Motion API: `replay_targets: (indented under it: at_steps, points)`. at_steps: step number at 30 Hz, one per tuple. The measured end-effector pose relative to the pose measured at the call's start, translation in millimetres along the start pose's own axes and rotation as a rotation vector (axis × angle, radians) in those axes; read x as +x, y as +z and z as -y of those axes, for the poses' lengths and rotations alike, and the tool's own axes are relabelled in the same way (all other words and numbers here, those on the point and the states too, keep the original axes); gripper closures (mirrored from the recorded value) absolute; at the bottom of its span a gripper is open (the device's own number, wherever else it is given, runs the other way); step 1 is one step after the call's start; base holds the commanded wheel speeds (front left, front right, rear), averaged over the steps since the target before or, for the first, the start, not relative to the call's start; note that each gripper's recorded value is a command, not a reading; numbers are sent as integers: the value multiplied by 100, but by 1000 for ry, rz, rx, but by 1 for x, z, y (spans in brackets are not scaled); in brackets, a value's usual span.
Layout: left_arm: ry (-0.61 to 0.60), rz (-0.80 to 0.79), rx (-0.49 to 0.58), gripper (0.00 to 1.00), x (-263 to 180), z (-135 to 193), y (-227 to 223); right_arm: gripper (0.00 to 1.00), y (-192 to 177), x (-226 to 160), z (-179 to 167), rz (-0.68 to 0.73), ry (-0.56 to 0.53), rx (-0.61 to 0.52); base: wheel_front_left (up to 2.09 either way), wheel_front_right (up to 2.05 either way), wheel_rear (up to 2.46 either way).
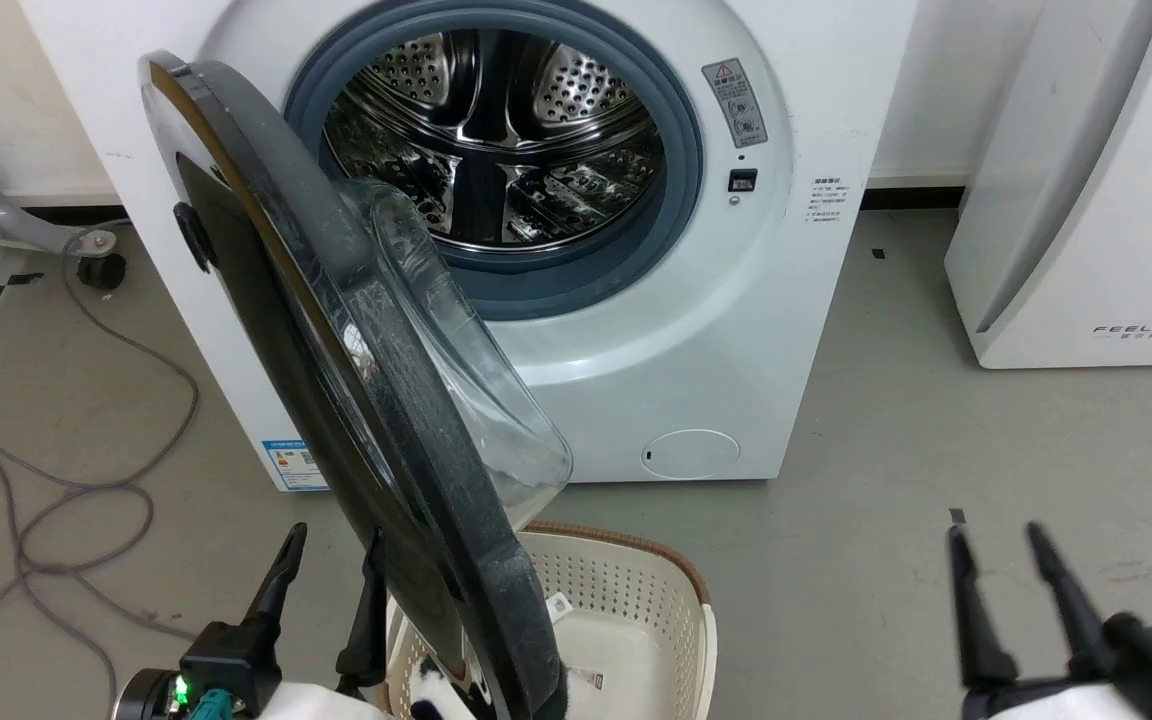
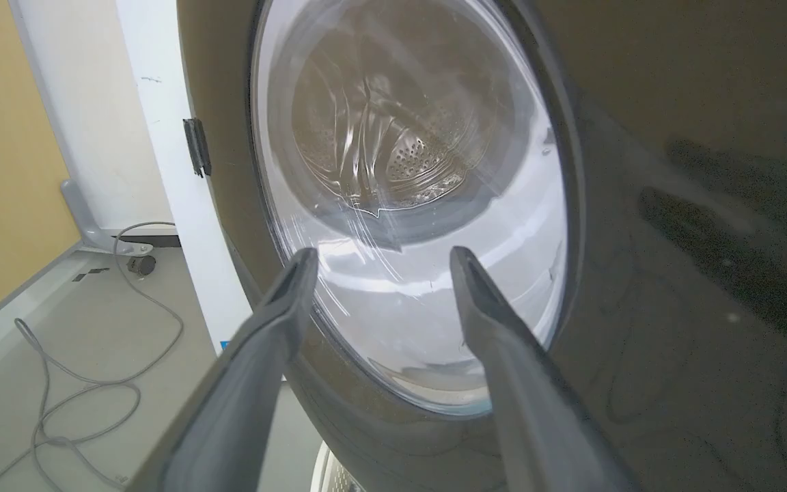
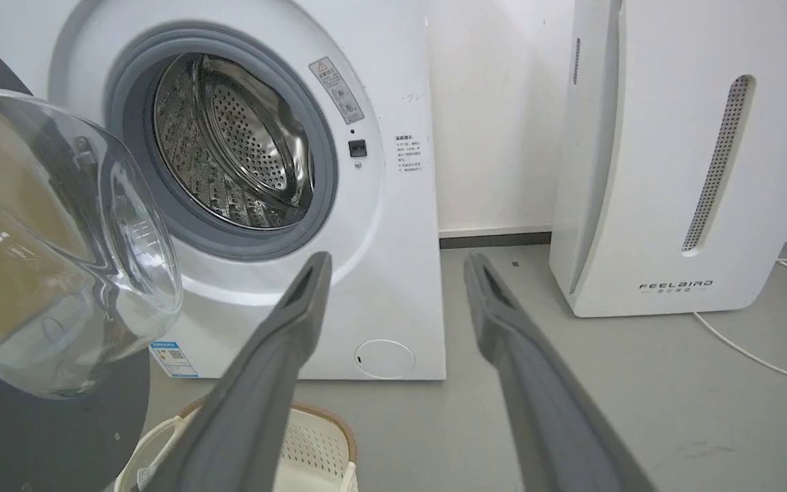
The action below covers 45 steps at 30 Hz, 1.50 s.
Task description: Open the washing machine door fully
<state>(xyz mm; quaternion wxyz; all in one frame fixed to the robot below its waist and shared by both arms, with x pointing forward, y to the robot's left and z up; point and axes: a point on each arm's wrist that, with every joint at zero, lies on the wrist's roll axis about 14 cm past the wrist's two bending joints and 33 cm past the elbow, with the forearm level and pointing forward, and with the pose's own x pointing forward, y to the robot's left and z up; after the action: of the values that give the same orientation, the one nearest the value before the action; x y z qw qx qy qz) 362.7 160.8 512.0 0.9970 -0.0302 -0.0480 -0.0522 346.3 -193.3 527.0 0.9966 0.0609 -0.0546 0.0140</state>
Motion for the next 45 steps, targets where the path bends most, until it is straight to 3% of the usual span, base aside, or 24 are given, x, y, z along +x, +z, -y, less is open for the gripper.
replay_targets:
  at_steps: [14, 15, 35, 45]
  points:
    - [0, -28, 6, 0, -3, -2, -8, 0, -24, -8, -23, -77, 62, 12, 0, 0, 0]
    - [-1, -38, 3, 100, -4, -1, -12, 0, -25, -8, -24, -81, 65, 15, 0, 0, 0]
    - [48, 3, -48, 100, -1, -14, 0, 0, -30, -9, -26, -92, 69, 36, 0, 0, 0]
    - [99, 304, 28, 100, 16, -34, 102, 0, -31, -10, -26, -89, 69, 41, 0, 0, 0]
